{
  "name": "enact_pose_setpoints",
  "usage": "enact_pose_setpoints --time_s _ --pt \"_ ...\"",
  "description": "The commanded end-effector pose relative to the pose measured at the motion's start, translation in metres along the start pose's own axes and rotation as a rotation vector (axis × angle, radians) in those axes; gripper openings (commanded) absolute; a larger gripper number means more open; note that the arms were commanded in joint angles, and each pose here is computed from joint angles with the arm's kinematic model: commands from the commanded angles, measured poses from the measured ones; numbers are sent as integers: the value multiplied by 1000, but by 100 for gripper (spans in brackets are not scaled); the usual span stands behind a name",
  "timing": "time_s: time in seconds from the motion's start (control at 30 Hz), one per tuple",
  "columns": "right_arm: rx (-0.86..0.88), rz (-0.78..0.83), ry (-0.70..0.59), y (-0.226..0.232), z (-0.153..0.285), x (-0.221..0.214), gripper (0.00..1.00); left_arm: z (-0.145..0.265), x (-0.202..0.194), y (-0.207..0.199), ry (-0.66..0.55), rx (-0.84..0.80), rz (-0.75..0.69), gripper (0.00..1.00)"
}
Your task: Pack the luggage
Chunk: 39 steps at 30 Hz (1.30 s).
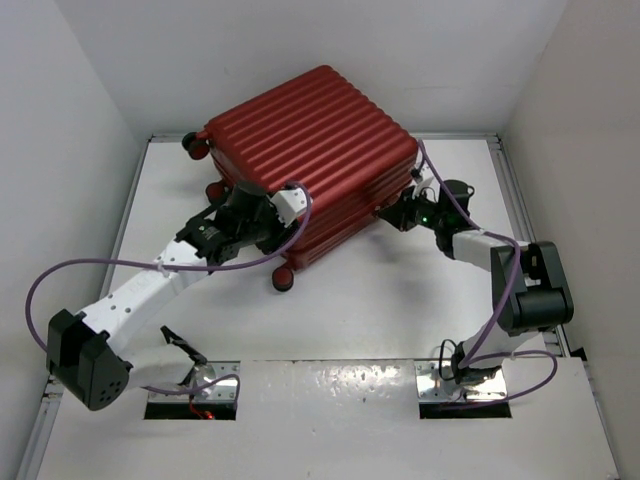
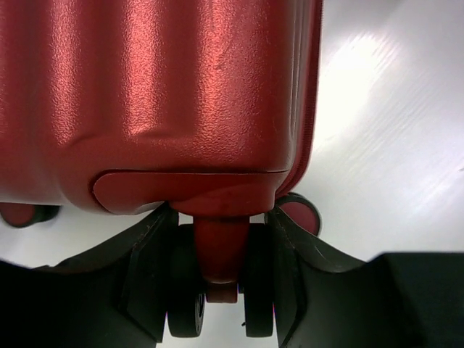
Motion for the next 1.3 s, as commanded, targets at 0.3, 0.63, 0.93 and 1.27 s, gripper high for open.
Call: enact_pose_setpoints --time_s 0.3,0.63,0.93,1.27 --pt "-378 132 -125 -90 33 50 0 -1 -118 69 430 175 -62 0" --pt "-464 161 -144 -153 44 71 0 -12 -135 105 470 237 -69 0" --pt "-413 192 -178 -194 15 87 0 -36 -135 146 500 300 -63 0" --pt "-328 245 -249 -225 -42 116 0 -68 -136 197 550 400 15 0"
Point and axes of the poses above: each gripper's point midway between its finger pads, its own z axis back along the fingers, its own y axis along the line the jaws close on, x = y × z, the point moved 2 cm from there along z, back along the fingers
